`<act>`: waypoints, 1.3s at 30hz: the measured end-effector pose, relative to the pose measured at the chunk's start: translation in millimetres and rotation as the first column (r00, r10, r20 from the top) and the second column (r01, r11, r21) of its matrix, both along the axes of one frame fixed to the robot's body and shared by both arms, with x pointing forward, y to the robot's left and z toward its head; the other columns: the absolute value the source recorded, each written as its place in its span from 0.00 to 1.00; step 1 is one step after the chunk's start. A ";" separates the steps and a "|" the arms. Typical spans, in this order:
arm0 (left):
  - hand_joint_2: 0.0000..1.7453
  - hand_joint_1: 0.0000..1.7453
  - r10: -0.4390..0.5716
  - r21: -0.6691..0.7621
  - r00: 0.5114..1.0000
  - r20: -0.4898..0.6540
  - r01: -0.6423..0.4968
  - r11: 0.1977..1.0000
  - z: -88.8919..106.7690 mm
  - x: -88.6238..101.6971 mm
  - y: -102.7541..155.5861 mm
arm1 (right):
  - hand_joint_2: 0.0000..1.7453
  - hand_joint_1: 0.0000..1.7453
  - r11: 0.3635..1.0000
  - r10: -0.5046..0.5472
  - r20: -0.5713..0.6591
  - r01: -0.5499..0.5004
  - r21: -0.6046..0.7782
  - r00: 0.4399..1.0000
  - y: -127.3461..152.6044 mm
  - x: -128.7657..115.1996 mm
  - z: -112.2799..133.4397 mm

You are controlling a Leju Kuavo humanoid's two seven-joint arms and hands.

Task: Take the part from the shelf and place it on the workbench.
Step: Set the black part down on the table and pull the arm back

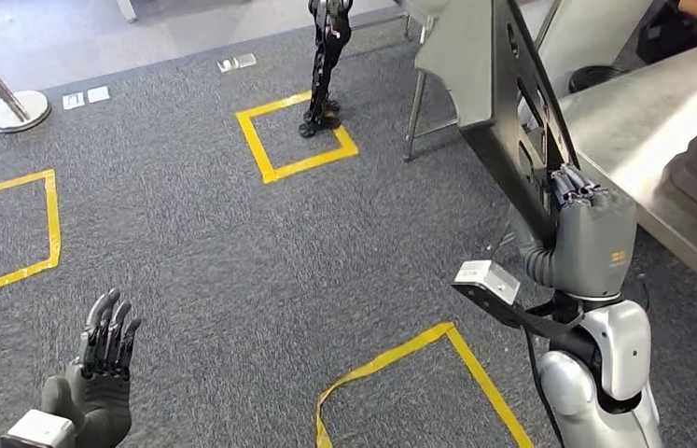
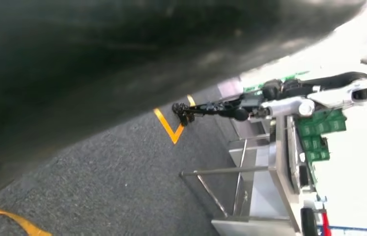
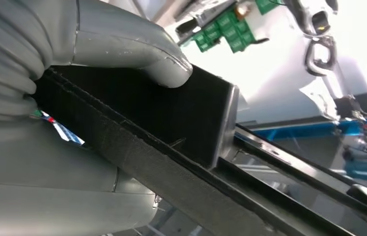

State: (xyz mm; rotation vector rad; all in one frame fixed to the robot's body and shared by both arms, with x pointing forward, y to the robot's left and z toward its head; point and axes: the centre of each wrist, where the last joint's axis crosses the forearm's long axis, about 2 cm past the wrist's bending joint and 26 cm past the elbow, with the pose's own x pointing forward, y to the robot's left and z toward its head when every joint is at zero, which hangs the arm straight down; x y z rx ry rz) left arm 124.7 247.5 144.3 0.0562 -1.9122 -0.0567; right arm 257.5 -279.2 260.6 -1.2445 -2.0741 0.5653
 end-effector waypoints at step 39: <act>0.00 0.00 0.013 0.040 0.999 0.031 -0.014 0.999 -0.9 2.5 0.2 | 1.00 1.00 1.000 0.019 -0.003 -0.019 0.016 1.000 0.5 0.5 -0.1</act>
